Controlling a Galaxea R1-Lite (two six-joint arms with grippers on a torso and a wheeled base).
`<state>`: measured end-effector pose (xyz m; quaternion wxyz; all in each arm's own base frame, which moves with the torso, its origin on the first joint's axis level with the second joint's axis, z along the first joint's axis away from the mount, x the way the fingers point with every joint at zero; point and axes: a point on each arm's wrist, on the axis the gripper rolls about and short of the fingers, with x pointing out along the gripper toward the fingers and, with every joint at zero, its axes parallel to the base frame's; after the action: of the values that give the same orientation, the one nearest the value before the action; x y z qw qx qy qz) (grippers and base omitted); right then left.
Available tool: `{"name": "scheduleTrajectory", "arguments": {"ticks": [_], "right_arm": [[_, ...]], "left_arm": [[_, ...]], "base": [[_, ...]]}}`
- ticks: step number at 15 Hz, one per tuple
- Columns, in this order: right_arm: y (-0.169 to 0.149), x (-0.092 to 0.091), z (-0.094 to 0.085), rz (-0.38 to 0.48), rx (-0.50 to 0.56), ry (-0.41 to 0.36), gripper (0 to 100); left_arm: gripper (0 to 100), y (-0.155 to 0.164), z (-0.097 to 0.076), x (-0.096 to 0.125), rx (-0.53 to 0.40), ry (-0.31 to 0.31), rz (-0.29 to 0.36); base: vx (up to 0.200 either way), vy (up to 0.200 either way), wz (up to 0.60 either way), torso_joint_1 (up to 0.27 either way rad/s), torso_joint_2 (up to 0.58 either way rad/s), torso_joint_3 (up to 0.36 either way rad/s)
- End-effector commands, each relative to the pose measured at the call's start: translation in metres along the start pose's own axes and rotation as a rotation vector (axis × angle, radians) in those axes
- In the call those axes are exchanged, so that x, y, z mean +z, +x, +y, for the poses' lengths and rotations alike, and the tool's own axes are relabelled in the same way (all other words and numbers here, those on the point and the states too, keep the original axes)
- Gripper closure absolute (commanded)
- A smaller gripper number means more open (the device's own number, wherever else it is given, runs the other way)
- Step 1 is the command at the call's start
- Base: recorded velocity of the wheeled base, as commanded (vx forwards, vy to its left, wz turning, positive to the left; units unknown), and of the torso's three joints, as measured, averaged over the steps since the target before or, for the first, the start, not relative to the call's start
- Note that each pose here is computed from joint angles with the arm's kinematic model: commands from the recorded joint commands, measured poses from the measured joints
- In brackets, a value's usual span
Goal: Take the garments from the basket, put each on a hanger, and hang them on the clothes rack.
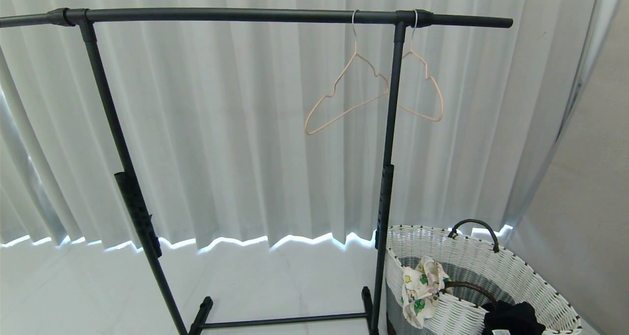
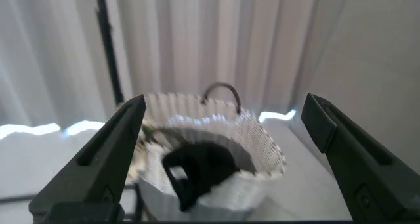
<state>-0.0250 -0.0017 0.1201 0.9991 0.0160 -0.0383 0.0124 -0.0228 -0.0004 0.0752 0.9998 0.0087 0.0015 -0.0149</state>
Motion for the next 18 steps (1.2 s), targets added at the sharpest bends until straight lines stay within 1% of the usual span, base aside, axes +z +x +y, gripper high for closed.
{"name": "scheduleTrajectory", "arguments": {"ticks": [1,2,3,4,5,6,8,9,10,11,13,14,16,17,18], "right_arm": [[0.093,0.082,0.011,0.253,0.084,0.039,0],[0.112,0.06,0.013,0.411,0.096,-0.073,0],[0.126,0.048,0.014,0.499,0.108,-0.16,0],[0.148,0.03,0.016,0.641,0.142,-0.241,0],[0.164,0.014,0.018,0.752,0.161,-0.285,0],[0.176,-0.002,0.019,0.849,0.18,-0.346,0],[0.193,-0.027,0.018,0.989,0.165,-0.454,0],[0.2,-0.04,0.018,1.053,0.163,-0.489,0],[0.202,-0.05,0.018,1.106,0.177,-0.501,0],[0.202,-0.064,0.018,1.176,0.195,-0.522,0],[0.209,-0.079,0.018,1.222,0.231,-0.564,0],[0.214,-0.086,0.019,1.23,0.234,-0.585,0],[0.227,-0.104,0.018,1.241,0.186,-0.622,0],[0.234,-0.113,0.016,1.232,0.168,-0.619,0],[0.241,-0.118,0.014,1.2,0.153,-0.615,0]], "left_arm": [[0,0.0,0.0,0.0,0.001,0.001,0.0],[0,0.0,0.0,0.0,-0.001,-0.001,0.0],[0,0.0,0.0,0.0,0.001,-0.001,0.0],[0,0.0,0.0,0.0,0.001,0.001,0.0],[0,0.0,0.0,0.0,-0.001,0.001,0.0],[0,0.0,0.0,0.0,0.001,-0.001,0.0],[0,0.0,0.0,0.0,0.001,-0.001,0.0],[0,0.0,0.0,0.0,0.002,-0.002,0.0],[0,0.0,0.0,0.0,0.001,-0.002,0.0],[0,0.0,0.0,0.0,0.001,-0.002,0.0],[0,0.0,0.0,0.0,0.001,-0.002,0.0],[0,0.0,0.0,0.0,0.001,-0.002,0.0],[0,0.0,0.0,0.0,0.002,-0.002,0.0],[0,0.0,0.0,0.0,0.002,-0.002,0.0],[0,0.0,0.0,0.0,0.001,-0.002,0.0]], "base": [[0.0,0.0,0.0,0.0,0.0,0.0],[0.0,0.0,0.0,0.0,0.0,0.0],[0.0,0.0,0.0,0.0,0.0,0.0],[0.0,0.0,0.0,0.0,0.0,0.0],[0.0,0.0,0.0,0.0,0.0,0.0],[0.0,0.0,0.0,0.0,0.0,0.0],[0.0,0.0,0.0,0.0,0.0,0.0],[0.0,0.0,0.0,0.0,0.0,0.0],[0.0,0.0,0.0,0.0,0.0,0.0],[0.0,0.0,0.0,0.0,0.0,0.0],[0.0,0.0,0.0,0.0,0.0,0.0],[0.0,0.0,0.0,0.0,0.0,0.0],[0.0,0.0,0.0,0.0,0.0,0.0],[0.0,0.0,0.0,0.0,0.0,0.0],[0.0,0.0,0.0,0.0,0.0,0.0]]}}
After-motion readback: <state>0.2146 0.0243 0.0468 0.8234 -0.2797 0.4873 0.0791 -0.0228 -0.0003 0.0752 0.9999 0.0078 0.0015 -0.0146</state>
